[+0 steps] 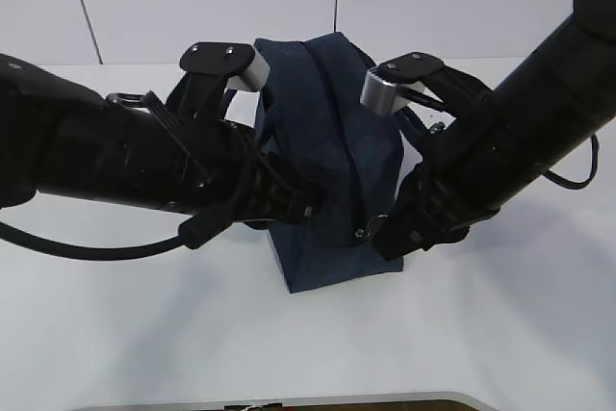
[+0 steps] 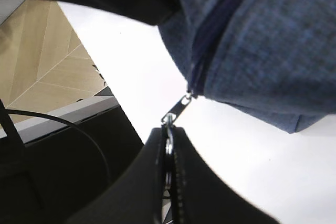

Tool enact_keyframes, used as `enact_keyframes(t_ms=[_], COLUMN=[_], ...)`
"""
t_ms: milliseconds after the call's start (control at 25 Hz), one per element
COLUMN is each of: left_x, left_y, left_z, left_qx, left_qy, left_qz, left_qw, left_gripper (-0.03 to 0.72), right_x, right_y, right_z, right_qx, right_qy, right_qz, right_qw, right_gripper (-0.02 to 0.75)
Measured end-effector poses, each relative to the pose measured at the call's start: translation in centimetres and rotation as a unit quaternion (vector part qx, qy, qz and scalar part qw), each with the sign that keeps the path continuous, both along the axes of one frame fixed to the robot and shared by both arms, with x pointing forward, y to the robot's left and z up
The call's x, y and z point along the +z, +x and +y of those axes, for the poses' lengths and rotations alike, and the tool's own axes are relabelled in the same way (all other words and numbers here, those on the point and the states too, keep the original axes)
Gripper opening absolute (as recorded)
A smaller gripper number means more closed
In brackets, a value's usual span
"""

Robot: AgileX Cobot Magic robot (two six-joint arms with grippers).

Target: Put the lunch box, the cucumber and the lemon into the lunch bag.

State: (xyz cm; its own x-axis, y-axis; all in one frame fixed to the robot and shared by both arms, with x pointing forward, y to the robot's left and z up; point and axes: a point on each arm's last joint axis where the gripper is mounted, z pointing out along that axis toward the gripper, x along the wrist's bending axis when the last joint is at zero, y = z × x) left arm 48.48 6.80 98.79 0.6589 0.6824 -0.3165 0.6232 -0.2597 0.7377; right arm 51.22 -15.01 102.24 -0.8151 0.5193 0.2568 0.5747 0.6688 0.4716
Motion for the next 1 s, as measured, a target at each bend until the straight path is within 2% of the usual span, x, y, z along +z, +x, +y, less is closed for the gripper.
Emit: enact_keyframes(t_ms=[80, 160, 400, 1000], left_x=[0.0, 0.0, 0.0, 0.0], left_y=[0.0, 0.0, 0.0, 0.0], left_z=[0.0, 0.0, 0.0, -0.1], left_qx=[-0.004, -0.006, -0.008, -0.011], left_qy=[0.004, 0.006, 0.006, 0.005], left_qz=[-0.003, -0.005, -0.006, -0.006], left_qw=[1.0, 1.0, 1.0, 1.0], left_gripper=[0.01, -0.007, -0.01, -0.012], right_x=[0.0, 0.1, 1.7, 5.4], right_y=[0.0, 0.1, 0.7, 1.5], right_z=[-0.1, -0.1, -0.2, 0.1], right_qx=[-0.002, -0.004, -0.02, -0.05], right_qy=[-0.005, -0.011, -0.027, -0.016], right_qz=[0.0, 0.001, 0.002, 0.008], right_qw=[1.0, 1.0, 0.999, 0.999], right_gripper=[0.005, 0.005, 0.005, 0.005])
